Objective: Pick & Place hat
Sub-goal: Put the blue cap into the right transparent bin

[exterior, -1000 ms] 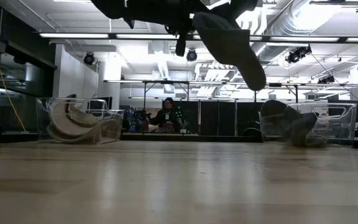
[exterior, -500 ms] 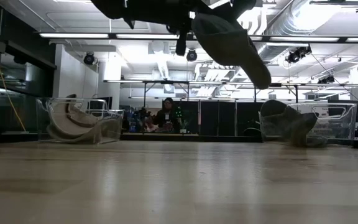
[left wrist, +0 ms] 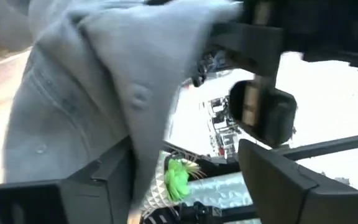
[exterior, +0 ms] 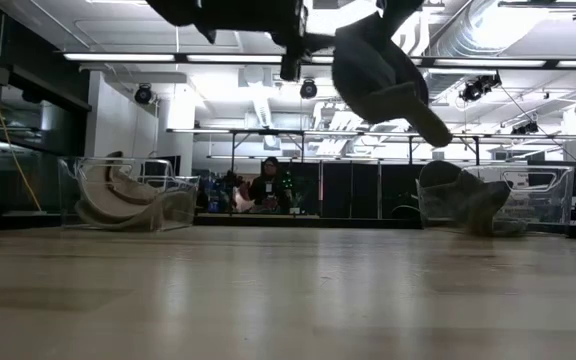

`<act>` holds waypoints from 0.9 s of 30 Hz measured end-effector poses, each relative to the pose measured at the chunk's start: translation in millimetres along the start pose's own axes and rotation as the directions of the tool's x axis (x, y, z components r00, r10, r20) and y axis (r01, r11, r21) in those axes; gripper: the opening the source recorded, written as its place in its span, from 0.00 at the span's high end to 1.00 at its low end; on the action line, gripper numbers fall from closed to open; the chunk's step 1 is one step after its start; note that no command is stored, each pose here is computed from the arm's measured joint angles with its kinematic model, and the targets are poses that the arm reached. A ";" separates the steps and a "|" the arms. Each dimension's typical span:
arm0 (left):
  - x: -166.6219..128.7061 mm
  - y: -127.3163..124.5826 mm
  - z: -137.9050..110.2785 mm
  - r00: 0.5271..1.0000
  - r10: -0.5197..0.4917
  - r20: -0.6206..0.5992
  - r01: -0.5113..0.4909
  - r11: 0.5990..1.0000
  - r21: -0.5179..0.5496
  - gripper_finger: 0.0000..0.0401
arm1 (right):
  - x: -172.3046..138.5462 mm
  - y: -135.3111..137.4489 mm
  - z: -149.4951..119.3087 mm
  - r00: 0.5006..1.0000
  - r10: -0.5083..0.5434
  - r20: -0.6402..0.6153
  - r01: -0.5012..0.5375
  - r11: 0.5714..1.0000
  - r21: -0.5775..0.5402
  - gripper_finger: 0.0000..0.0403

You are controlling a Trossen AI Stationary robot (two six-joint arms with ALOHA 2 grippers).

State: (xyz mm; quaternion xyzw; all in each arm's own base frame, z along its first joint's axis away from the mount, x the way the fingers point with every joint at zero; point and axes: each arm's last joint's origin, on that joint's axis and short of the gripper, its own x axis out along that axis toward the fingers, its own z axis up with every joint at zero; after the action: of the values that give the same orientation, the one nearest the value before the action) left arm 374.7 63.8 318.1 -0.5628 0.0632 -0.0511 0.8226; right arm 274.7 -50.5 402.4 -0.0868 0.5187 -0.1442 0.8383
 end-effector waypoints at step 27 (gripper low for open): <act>-93.1 -40.2 21.4 0.968 0.246 0.053 -0.248 0.968 0.038 0.37 | -1.0 -17.2 -25.3 0.893 -0.355 -0.277 0.145 0.809 -0.570 0.98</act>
State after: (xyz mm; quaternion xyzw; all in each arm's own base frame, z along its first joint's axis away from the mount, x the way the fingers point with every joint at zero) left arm 285.7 83.4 367.6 -0.5334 0.1120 0.0638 0.8360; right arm 249.0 -66.3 397.0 -0.3569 0.6700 -0.1188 0.6400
